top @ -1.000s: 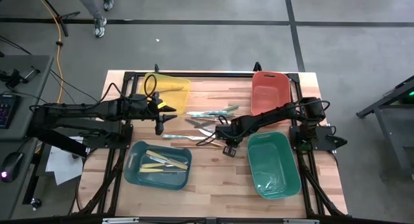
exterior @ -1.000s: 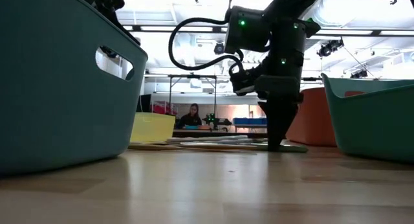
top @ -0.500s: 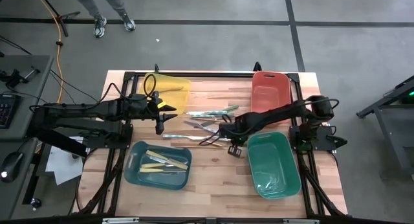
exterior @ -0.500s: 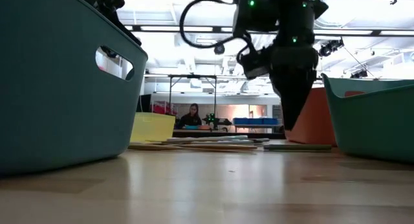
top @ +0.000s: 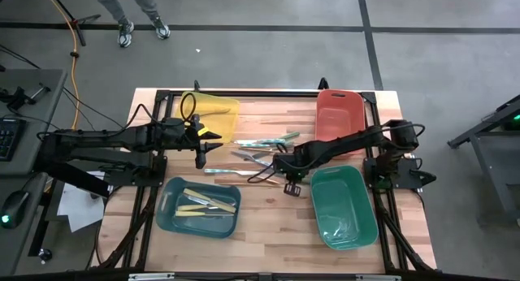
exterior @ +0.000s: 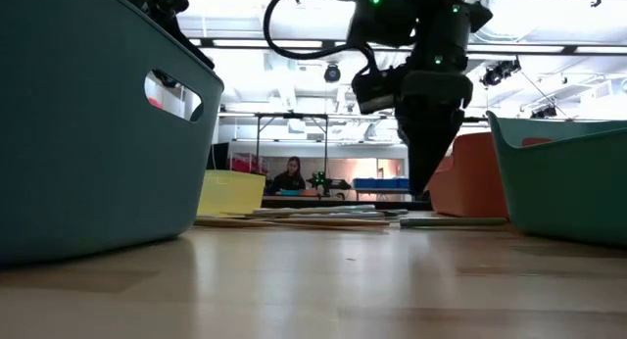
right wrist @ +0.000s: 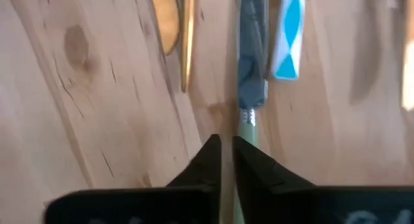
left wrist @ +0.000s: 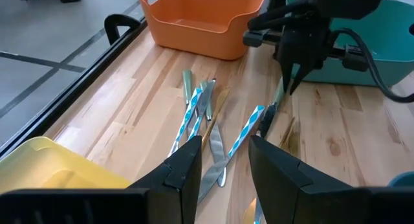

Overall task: Sort silverware by color (type)
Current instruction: Put the green knife into the orange bin

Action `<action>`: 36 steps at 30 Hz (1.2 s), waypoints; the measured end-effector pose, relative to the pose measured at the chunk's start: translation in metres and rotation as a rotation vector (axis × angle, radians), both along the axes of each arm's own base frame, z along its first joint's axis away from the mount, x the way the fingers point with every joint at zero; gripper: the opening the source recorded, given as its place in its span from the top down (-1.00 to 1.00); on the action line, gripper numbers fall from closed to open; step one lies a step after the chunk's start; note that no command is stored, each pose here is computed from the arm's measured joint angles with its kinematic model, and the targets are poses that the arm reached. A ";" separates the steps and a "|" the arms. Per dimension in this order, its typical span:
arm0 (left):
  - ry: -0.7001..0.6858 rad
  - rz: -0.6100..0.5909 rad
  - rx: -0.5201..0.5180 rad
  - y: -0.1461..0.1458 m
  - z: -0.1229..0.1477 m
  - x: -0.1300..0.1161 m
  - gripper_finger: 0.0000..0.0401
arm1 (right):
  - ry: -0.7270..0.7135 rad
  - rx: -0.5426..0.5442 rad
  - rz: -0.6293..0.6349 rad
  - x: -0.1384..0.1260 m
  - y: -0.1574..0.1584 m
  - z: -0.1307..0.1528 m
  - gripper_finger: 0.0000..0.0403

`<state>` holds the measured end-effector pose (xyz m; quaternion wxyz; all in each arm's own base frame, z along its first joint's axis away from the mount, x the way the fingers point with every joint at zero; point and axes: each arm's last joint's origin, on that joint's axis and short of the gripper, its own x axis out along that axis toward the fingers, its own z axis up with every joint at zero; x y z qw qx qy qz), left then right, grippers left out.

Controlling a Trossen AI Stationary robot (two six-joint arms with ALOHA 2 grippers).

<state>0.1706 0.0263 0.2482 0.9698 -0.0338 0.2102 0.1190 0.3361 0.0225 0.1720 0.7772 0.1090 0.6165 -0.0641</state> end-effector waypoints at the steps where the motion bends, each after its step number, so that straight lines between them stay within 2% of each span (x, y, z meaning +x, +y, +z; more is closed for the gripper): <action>1: 0.000 0.000 0.000 0.000 0.000 0.000 0.42 | -0.007 0.006 0.009 0.002 -0.001 -0.002 0.82; 9: 0.003 -0.001 0.000 0.000 0.000 0.000 0.42 | 0.026 -0.032 0.192 0.009 -0.009 -0.024 0.21; 12: 0.003 -0.001 0.000 0.000 0.000 0.000 0.42 | 0.023 -0.045 0.207 0.009 -0.011 -0.024 0.10; 15: 0.003 -0.001 0.000 0.000 0.000 0.000 0.42 | 0.016 -0.047 0.197 0.010 -0.013 -0.024 0.09; 26: 0.010 0.001 -0.012 0.000 -0.001 0.000 0.42 | 0.090 -0.025 0.155 0.013 -0.015 -0.045 0.36; 28: 0.009 0.001 -0.011 0.000 -0.001 0.000 0.42 | 0.097 -0.024 0.145 0.013 -0.015 -0.045 0.48; 32: 0.008 0.002 -0.012 0.000 -0.001 0.000 0.42 | 0.119 -0.014 0.117 0.011 -0.019 -0.046 0.89; 36: -0.001 0.002 -0.011 0.000 0.000 0.000 0.42 | 0.122 -0.002 0.110 0.010 -0.021 -0.046 0.92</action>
